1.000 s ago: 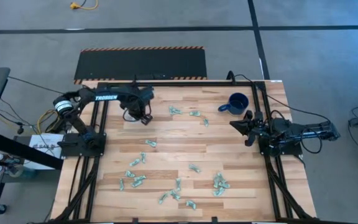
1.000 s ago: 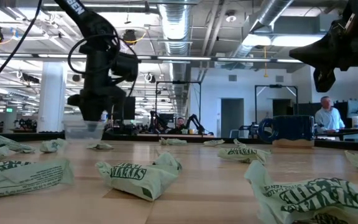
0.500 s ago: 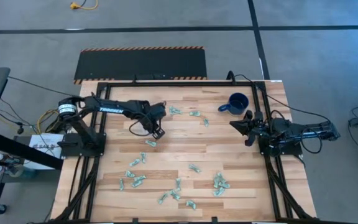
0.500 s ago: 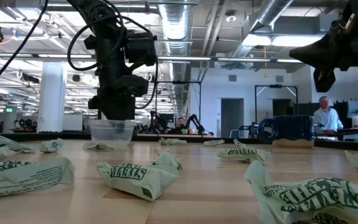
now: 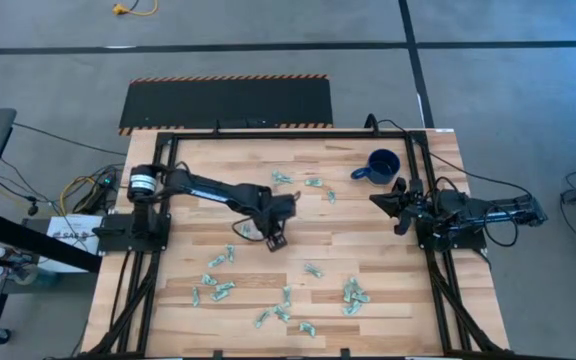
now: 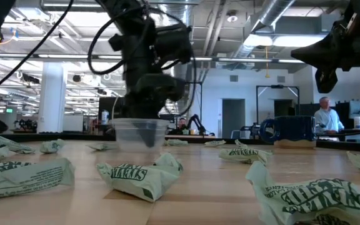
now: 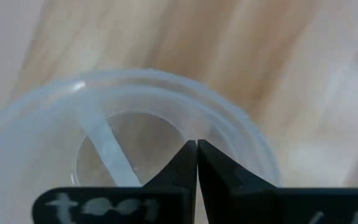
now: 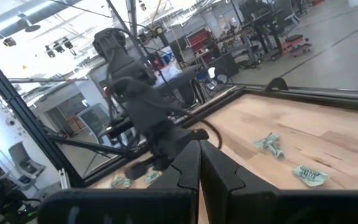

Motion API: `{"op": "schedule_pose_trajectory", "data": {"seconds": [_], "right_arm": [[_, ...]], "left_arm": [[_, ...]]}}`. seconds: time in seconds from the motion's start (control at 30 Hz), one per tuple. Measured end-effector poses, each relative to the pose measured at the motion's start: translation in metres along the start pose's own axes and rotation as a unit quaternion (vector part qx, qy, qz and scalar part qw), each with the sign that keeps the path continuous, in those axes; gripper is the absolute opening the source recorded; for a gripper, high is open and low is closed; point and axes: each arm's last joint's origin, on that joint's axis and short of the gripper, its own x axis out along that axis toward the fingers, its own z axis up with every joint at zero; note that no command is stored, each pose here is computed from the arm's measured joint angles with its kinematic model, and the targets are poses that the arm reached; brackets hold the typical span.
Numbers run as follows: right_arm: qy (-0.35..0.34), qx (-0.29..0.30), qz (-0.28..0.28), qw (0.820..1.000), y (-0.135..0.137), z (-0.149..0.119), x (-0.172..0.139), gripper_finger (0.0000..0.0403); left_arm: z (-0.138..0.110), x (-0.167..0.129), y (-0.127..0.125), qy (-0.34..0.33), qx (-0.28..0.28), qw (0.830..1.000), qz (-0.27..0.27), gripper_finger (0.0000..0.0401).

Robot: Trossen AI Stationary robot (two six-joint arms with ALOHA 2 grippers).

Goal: Pick and place items into bin
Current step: Prepare the transparent bin to put the stevia packets into it, then put the stevia packet into the transparent bin

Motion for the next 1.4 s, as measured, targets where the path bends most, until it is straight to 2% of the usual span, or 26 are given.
{"op": "schedule_pose_trajectory", "data": {"seconds": [0.27,0.47,0.87,1.17,1.4], "right_arm": [[0.002,0.003,0.000,1.000,0.000,0.000,0.000,0.0000],[0.002,0.004,0.000,1.000,0.000,0.000,0.000,0.0000],[0.002,0.004,0.000,1.000,0.000,0.000,0.000,0.0000],[0.001,0.004,0.001,1.000,0.000,0.000,0.000,0.0000],[-0.001,0.028,0.005,1.000,0.001,0.001,0.000,0.0000]], "left_arm": [[0.017,0.002,-0.037,-0.026,0.047,0.998,-0.023,0.0002],[0.022,0.010,-0.041,-0.019,0.077,0.997,-0.019,0.0002],[0.030,-0.014,-0.039,-0.017,0.107,0.985,0.132,0.0002],[0.025,-0.065,-0.039,-0.026,0.111,0.972,0.206,0.0002],[-0.006,-0.133,-0.044,-0.111,0.083,0.959,0.249,0.0002]]}}
